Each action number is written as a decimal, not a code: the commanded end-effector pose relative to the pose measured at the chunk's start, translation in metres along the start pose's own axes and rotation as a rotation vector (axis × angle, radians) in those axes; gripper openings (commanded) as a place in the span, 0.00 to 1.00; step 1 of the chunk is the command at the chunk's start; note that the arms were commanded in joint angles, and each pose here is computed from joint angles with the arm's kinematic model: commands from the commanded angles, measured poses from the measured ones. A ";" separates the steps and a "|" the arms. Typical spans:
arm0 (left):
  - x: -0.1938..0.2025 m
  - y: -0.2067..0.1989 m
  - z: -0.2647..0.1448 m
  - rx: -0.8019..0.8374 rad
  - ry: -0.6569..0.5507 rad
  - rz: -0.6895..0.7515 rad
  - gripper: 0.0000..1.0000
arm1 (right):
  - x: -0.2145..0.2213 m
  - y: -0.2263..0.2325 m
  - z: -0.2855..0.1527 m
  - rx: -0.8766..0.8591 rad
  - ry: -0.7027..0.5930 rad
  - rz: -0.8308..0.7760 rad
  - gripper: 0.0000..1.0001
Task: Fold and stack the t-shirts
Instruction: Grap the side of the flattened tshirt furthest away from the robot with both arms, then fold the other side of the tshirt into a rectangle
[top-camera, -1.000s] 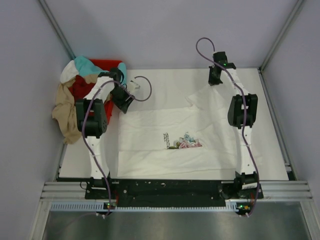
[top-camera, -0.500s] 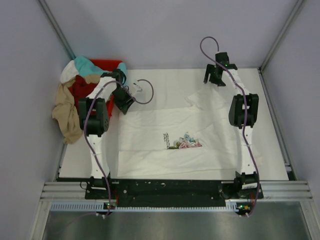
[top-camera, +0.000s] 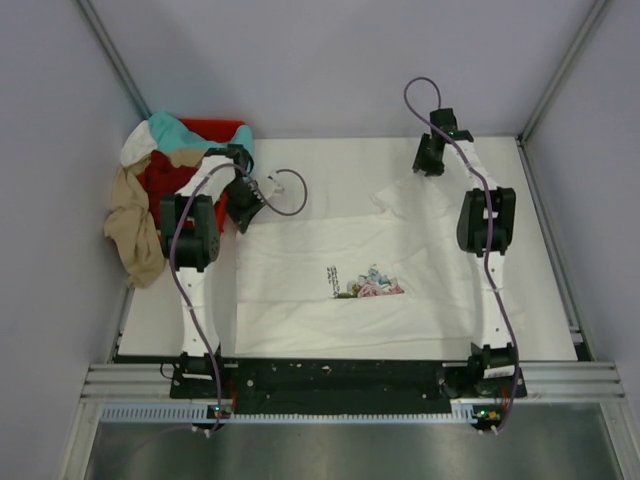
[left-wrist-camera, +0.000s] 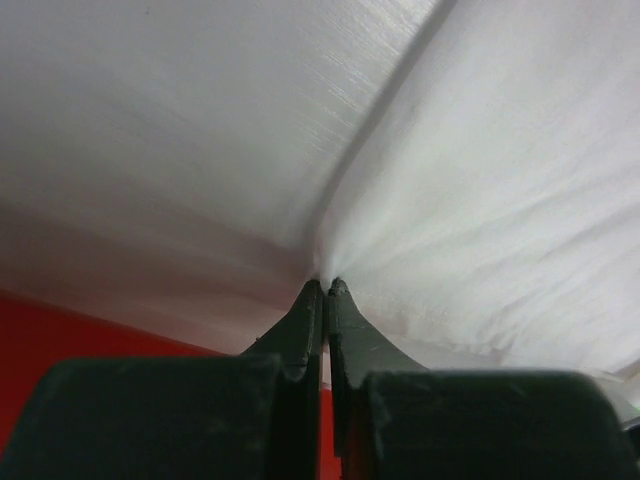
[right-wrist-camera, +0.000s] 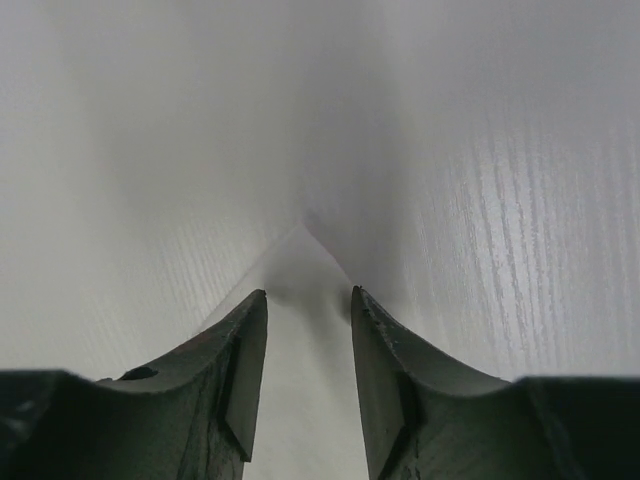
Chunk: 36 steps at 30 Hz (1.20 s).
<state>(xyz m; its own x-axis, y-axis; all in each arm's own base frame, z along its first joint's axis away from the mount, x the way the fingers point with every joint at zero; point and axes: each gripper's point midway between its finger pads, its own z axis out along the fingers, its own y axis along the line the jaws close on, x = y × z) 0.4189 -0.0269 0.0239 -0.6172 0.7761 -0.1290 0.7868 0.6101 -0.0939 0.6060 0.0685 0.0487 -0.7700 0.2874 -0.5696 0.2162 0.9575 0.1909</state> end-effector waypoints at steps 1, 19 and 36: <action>0.005 -0.011 0.000 0.041 0.012 -0.005 0.00 | 0.018 0.003 0.011 -0.012 0.057 0.030 0.34; -0.008 -0.020 -0.060 -0.086 -0.143 0.031 0.00 | -0.033 0.025 -0.086 -0.138 -0.070 -0.042 0.00; 0.040 -0.105 -0.077 -0.063 -0.116 0.209 0.00 | 0.112 -0.078 -0.239 -0.004 -0.010 -0.067 0.00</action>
<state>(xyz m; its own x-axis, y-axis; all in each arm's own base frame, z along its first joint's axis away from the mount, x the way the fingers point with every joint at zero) 0.3348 -0.0424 0.0851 -0.5195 0.8273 -0.2137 0.8500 0.5259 -0.0304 0.3964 0.0371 0.1670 -0.7868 0.2125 -0.5795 0.1156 0.9730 0.1998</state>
